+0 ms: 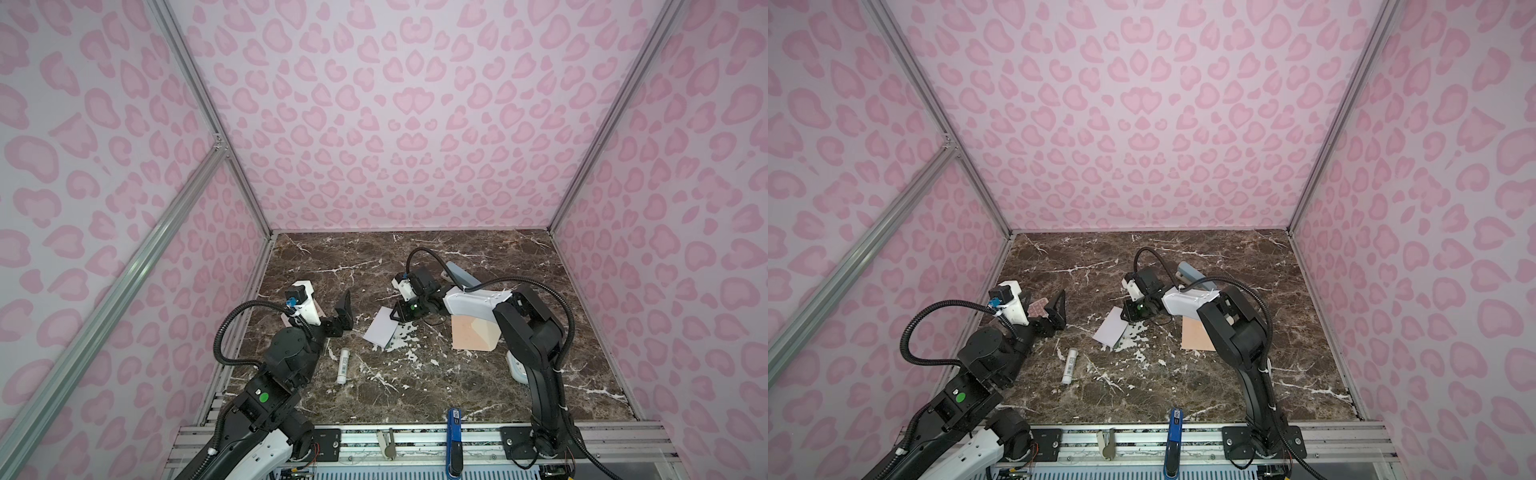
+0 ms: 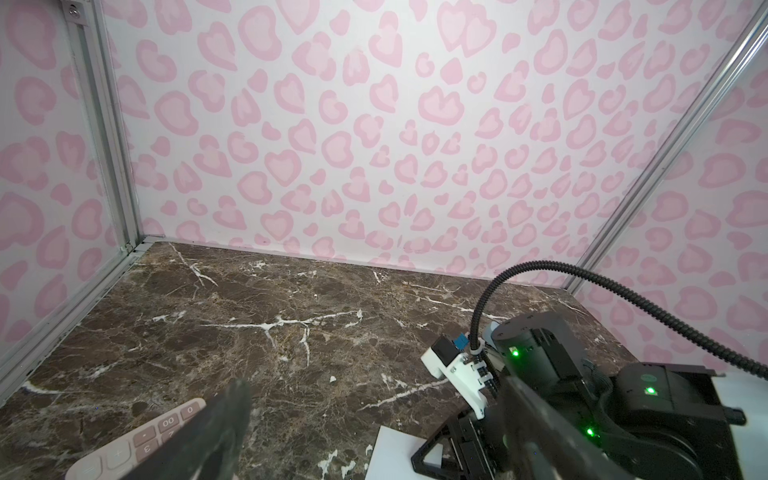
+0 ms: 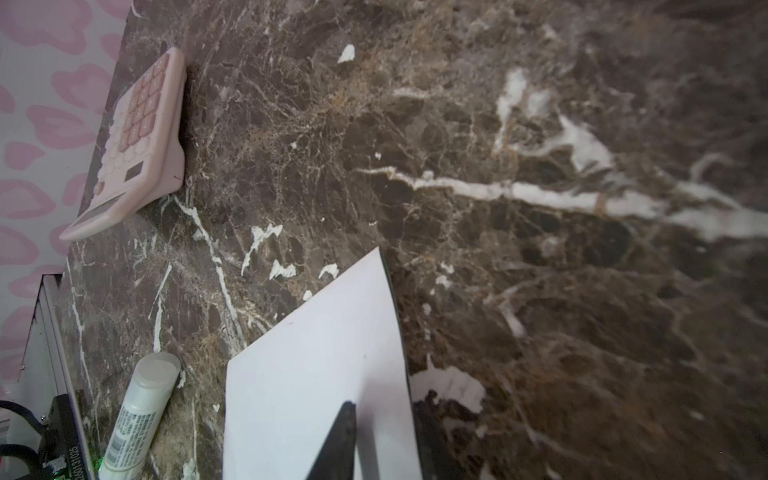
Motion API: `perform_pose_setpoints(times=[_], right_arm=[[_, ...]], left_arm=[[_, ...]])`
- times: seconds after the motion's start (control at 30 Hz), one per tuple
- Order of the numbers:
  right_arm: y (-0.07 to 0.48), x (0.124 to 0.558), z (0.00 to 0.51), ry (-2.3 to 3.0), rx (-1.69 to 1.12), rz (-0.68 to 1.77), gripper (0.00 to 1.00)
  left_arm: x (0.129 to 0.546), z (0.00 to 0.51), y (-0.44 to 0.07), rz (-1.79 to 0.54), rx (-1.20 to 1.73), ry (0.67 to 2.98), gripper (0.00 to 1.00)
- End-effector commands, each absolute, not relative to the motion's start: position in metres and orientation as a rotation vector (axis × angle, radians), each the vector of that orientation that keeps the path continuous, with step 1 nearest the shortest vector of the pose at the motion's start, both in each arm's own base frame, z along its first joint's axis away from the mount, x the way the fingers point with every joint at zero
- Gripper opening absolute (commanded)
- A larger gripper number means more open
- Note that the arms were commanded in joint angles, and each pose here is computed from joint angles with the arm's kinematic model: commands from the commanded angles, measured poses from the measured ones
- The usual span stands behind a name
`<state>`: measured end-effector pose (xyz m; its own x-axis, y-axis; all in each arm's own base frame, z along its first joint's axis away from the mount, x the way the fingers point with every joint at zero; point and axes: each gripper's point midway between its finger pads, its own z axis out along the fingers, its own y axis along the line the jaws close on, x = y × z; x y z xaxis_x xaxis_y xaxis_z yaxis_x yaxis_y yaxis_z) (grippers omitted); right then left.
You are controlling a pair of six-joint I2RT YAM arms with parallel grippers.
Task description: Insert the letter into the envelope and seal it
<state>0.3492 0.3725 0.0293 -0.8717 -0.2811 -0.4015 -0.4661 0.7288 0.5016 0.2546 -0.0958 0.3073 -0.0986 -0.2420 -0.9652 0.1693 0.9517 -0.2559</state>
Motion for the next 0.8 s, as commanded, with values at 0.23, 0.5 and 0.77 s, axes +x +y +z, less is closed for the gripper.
perform_pose_setpoints(times=[0.23, 0.5, 0.77], right_arm=[[0.355, 0.358, 0.041, 2.637, -0.629, 0.692, 0.57], [0.323, 0.367, 0.080, 2.592, -0.602, 0.534, 0.69], [0.242, 0.364, 0.116, 2.508, -0.379, 0.351, 0.68]], left_arm=[[0.257, 0.320, -0.102, -0.360, -0.031, 1.618, 0.95], [0.258, 0.317, -0.104, -0.370, -0.036, 1.637, 0.97], [0.263, 0.294, -0.119, -0.412, -0.014, 1.722, 0.98]])
